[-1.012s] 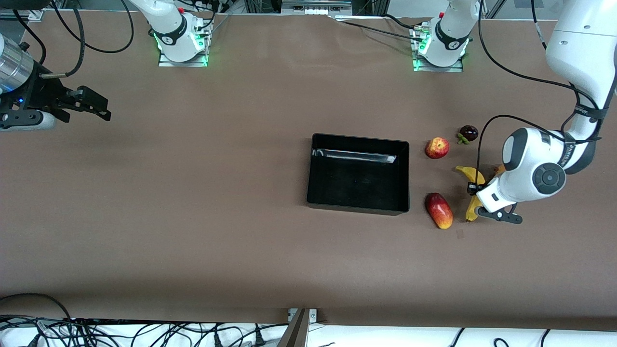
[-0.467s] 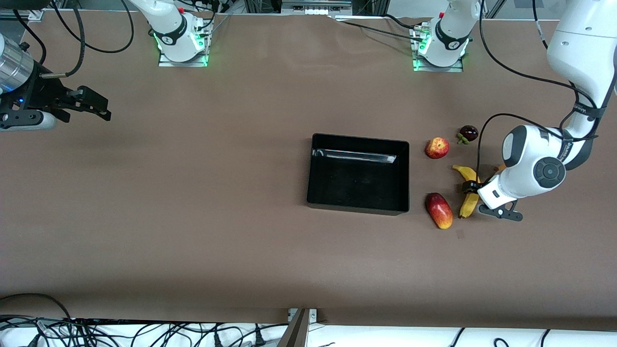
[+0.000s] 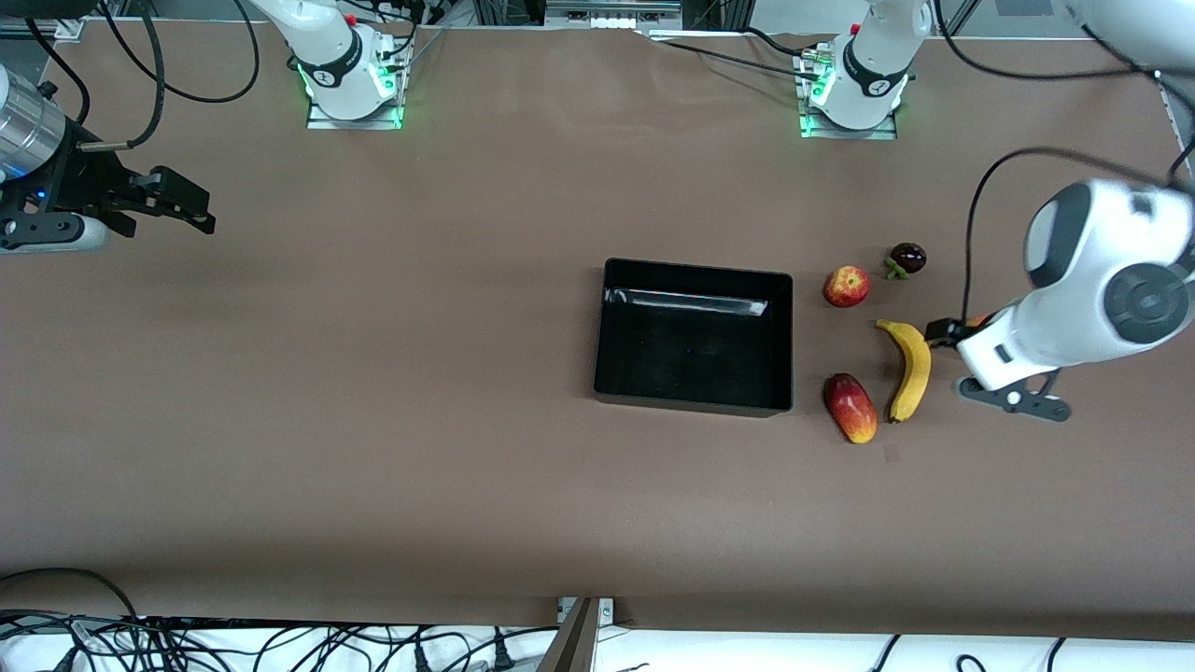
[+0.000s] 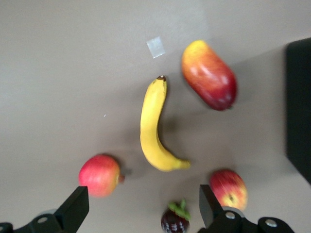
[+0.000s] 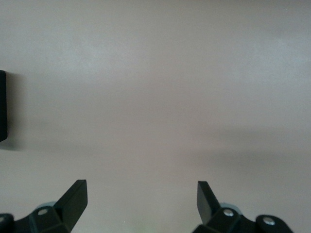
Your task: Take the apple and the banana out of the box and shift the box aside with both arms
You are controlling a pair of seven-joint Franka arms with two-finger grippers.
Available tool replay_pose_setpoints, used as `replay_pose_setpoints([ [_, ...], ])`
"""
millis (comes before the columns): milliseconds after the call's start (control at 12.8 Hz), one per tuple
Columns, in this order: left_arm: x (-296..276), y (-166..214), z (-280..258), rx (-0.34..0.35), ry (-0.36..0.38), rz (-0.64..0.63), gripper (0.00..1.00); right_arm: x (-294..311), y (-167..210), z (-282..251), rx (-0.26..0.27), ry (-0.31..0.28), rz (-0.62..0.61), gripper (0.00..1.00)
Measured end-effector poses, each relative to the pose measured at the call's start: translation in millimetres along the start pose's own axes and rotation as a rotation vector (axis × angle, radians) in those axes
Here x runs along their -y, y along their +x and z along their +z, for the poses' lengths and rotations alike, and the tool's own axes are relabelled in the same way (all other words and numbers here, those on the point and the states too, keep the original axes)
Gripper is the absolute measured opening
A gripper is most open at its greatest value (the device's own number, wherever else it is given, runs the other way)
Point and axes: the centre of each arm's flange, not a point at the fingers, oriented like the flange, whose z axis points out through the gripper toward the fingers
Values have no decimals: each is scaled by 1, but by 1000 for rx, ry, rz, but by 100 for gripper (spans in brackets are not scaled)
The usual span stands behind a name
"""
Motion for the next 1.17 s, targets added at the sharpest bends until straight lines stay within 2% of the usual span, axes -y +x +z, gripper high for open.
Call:
replay_pose_setpoints([
  [311,-1,-20,-89,-31,1,-30,100,2,1,-5,-20,1,-4,100],
  [545,-1,-50,-124,-61,-77,-94,100,8,2,-11,-35,1,-14,100],
  [778,-4,-78,-136,-121,-72,-157,100,8,6,-5,-27,2,-18,100],
  [856,-11,-87,-137,-155,-65,-203,100,11,7,-1,-18,2,-26,100],
  [1012,-27,-105,-139,-217,-62,-278,100,28,5,10,37,-11,-61,100],
  [1167,-35,-123,-139,-211,-61,-291,100,50,1,18,71,-16,-101,100],
])
